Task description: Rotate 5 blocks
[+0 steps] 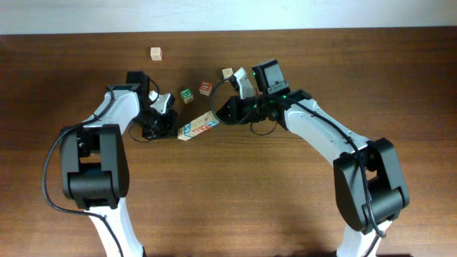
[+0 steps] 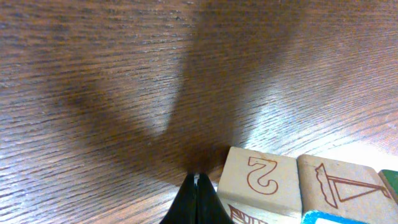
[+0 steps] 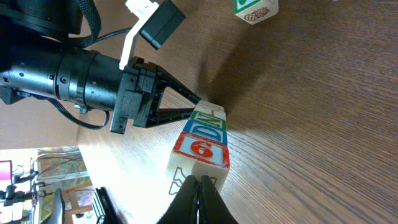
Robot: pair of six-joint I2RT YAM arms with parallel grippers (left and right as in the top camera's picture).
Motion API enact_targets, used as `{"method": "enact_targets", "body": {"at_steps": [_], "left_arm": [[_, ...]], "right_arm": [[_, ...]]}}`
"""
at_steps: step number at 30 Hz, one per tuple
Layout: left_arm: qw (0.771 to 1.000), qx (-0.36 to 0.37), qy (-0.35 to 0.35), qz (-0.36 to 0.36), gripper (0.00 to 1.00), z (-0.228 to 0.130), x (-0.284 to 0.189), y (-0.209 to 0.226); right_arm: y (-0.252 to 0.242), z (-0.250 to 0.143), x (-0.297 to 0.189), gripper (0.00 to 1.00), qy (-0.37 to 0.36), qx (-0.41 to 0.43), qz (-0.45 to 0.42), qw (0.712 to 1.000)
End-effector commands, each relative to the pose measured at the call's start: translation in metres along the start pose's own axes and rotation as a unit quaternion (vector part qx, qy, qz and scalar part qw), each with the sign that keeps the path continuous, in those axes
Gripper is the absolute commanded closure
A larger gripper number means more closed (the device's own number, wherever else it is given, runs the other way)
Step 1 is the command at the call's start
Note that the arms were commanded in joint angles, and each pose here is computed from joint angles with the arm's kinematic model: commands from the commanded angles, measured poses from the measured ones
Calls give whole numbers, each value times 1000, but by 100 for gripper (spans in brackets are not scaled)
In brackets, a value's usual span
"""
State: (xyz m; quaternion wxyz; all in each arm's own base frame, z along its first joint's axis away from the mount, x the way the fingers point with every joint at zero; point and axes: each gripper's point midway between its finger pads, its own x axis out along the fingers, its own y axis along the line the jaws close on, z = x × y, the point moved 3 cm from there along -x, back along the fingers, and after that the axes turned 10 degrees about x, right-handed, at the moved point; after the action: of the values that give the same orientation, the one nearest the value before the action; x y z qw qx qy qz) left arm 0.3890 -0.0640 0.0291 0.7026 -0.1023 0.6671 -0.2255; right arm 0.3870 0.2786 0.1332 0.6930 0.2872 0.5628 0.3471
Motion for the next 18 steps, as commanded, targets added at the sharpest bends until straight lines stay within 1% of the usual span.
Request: {"method": "enact_targets", "body": {"at_steps": [1,18], "left_arm": [[995,25,-9,-98,100,6,2,-43],[995,23,-6,-98,100,5,2,-43]], "right_arm": [[23,-23,23,95,39,-15,15,999],[23,-23,23,95,39,-14,15,999]]}}
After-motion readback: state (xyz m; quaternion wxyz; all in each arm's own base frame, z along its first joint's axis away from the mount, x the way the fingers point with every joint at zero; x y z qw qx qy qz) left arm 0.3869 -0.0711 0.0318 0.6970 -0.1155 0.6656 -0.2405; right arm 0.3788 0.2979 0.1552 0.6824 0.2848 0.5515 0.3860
